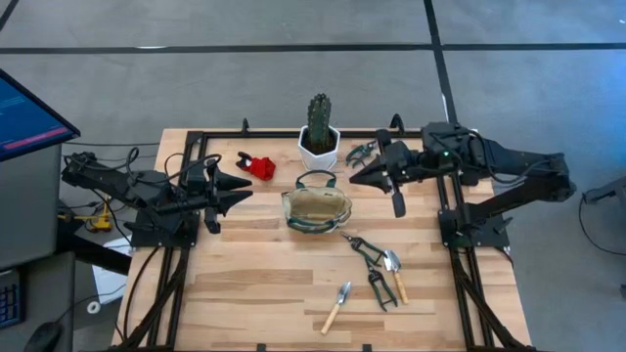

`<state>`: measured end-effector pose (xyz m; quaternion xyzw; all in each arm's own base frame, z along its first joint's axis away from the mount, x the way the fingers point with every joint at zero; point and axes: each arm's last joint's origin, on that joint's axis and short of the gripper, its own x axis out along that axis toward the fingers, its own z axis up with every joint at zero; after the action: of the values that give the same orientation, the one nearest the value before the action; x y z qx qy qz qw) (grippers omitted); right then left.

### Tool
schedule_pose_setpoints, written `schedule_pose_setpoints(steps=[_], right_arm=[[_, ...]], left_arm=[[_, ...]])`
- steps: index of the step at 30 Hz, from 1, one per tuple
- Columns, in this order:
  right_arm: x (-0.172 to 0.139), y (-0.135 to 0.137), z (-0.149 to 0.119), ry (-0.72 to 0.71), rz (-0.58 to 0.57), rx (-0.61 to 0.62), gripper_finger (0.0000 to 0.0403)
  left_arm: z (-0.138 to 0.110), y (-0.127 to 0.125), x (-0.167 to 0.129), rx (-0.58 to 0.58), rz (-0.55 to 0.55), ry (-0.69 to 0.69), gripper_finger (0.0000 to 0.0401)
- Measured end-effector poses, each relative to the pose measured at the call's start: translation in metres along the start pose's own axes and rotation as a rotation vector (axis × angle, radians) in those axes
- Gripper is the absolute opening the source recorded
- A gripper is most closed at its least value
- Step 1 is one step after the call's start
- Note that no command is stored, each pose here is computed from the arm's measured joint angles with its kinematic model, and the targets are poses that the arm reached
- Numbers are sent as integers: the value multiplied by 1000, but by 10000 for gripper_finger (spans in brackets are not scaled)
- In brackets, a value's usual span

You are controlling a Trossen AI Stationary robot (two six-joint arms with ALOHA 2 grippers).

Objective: Pick & Place Garden tools in Gardening bag
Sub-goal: Put the middle green shear scissors into the gardening bag

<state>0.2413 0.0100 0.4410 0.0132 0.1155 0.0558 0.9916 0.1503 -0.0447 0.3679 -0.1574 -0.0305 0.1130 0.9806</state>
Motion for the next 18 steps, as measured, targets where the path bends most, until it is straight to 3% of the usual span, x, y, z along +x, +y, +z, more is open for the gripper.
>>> schedule_pose_setpoints(steps=[9,18], right_arm=[[1,14,-9,80,-124,55,1],[-13,40,-7,61,-62,31,1]], left_arm=[[0,0,0,1,0,1,127],[0,0,0,3,0,3,127]])
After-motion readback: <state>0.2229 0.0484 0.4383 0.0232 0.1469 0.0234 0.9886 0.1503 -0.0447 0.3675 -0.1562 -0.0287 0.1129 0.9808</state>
